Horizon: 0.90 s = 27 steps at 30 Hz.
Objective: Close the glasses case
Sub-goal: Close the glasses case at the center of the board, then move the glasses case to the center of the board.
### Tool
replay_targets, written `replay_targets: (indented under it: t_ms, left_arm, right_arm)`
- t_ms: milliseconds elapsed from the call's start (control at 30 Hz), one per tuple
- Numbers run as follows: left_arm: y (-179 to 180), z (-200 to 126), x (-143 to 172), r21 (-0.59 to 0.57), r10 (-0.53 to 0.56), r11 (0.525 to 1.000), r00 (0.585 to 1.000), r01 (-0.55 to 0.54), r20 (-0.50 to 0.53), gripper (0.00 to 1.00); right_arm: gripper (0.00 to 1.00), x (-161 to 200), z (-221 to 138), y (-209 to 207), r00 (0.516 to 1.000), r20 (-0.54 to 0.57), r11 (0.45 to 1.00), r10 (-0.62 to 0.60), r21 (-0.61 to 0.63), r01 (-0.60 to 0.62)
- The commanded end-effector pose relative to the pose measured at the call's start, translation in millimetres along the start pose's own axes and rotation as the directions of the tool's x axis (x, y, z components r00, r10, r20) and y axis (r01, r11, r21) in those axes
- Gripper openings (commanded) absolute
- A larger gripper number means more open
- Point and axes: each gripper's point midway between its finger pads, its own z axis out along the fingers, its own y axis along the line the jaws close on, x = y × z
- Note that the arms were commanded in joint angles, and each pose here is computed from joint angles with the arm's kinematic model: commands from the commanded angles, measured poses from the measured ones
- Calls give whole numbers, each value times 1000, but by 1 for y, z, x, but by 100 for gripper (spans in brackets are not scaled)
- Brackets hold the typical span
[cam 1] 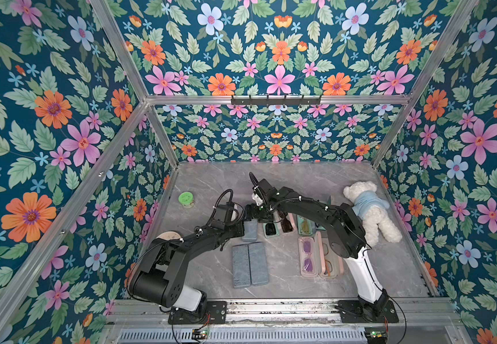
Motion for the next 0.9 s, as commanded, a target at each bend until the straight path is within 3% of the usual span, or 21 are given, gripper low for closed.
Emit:
replay_targets:
  t_ms: [0,567,867]
  left_arm:
    - [-6,-2,-10,25,18,1000,999,-19,40,2]
    - [-12,-5,-12,54,20,998,998,-23,53,3]
    - [-11,-12,-17,40,18,999,996,-22,89,6]
  right_arm:
    - [82,1,4,-5,1000,-13,1000,17,26,-16]
    - [79,-4,22,-16,999,-23,995,39,97,-37]
    - [66,-3,23,-23,999,-14,992,40,121,-38]
